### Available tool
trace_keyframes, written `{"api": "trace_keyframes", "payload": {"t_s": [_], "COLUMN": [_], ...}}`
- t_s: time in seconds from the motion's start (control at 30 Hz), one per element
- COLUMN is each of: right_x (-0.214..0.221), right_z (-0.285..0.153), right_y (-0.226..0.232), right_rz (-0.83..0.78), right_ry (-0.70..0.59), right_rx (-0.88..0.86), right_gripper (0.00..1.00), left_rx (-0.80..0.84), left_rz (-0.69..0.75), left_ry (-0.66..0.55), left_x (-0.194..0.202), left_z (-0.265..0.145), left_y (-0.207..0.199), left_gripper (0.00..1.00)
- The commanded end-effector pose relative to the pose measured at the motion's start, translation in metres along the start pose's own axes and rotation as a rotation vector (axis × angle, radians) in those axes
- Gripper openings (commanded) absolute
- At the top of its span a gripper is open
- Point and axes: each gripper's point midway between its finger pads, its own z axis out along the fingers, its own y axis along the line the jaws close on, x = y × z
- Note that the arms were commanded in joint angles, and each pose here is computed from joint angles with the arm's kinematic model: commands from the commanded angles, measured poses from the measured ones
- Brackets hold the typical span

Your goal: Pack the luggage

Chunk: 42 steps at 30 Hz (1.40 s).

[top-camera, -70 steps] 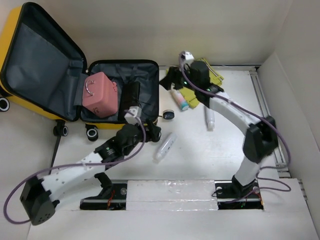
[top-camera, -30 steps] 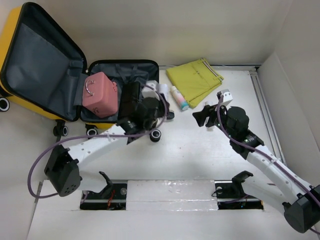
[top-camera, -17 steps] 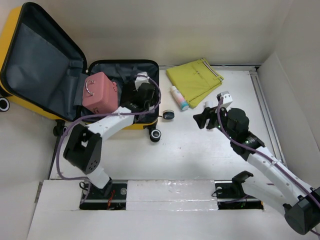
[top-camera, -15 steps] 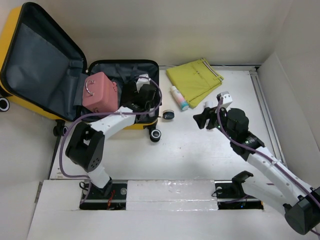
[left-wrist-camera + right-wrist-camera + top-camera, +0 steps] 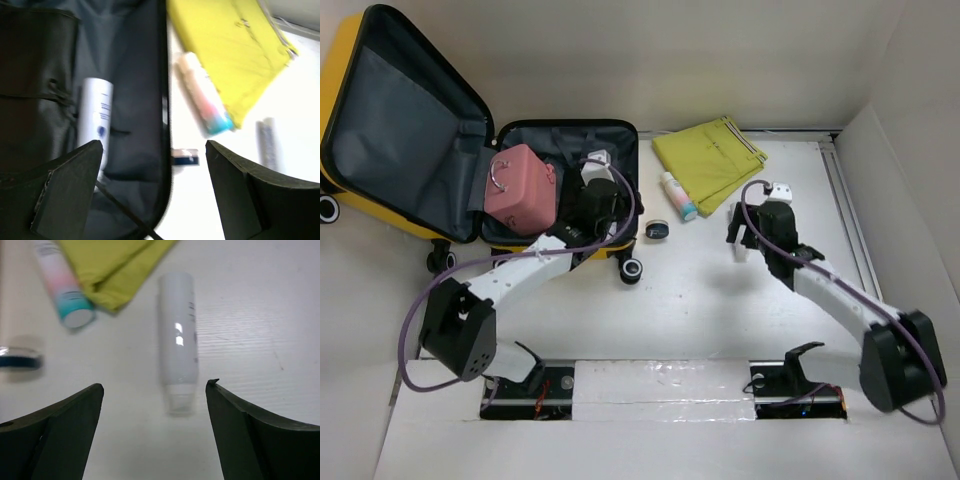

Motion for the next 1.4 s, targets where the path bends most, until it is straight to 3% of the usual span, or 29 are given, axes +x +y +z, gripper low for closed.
{"api": "trace_keyframes", "payload": {"t_s": [0.0, 0.17, 0.5, 0.53, 0.63, 0.67, 0.8, 0.87, 1.03, 1.17, 1.2, 1.33, 1.37], "right_x": [-0.014, -0.008, 0.034, 0.034, 0.035, 0.035, 0.039, 0.039, -0.017, -0.056, -0.076, -0.104, -0.091], "right_z": [0.034, 0.074, 0.106, 0.106, 0.106, 0.106, 0.105, 0.099, 0.062, 0.032, 0.018, -0.003, 0.008], "right_y": [-0.029, -0.026, -0.016, -0.016, -0.014, -0.014, -0.009, -0.009, 0.04, 0.116, 0.152, 0.245, 0.263], "right_rz": [0.05, 0.076, 0.114, 0.114, 0.125, 0.125, 0.138, 0.145, 0.089, 0.031, 0.01, -0.029, -0.043], "right_ry": [0.003, 0.087, 0.25, 0.25, 0.254, 0.254, 0.28, 0.266, 0.112, 0.039, 0.006, -0.031, 0.006], "right_rx": [0.131, 0.074, -0.04, -0.04, -0.048, -0.048, -0.095, -0.116, -0.249, -0.432, -0.525, -0.715, -0.739], "right_gripper": [0.9, 0.9, 0.67, 0.58, 0.51, 0.35, 0.0, 0.0, 0.0, 0.0, 0.0, 0.0, 0.06], "left_rx": [0.133, 0.116, 0.055, 0.051, 0.04, 0.021, 0.007, 0.048, 0.12, 0.161, 0.181, 0.23, 0.233], "left_rz": [-0.035, -0.035, -0.023, -0.031, -0.042, -0.029, -0.024, -0.04, -0.106, -0.16, -0.184, -0.23, -0.225], "left_ry": [-0.005, 0.018, 0.029, 0.042, 0.036, 0.036, 0.041, 0.019, -0.116, -0.221, -0.249, -0.278, -0.267], "left_x": [0.002, 0.024, 0.05, 0.053, 0.053, 0.055, 0.053, 0.047, 0.004, -0.032, -0.038, -0.043, -0.037], "left_z": [-0.015, -0.02, -0.015, -0.012, -0.005, -0.003, 0.004, -0.006, -0.042, -0.077, -0.089, -0.115, -0.117], "left_y": [-0.024, -0.008, 0.021, 0.023, 0.03, 0.034, 0.032, 0.028, 0.02, 0.019, 0.021, 0.022, 0.023], "left_gripper": [0.8, 0.8, 0.78, 0.77, 0.74, 0.71, 0.69, 0.69, 0.71, 0.71, 0.71, 0.67, 0.63]}}
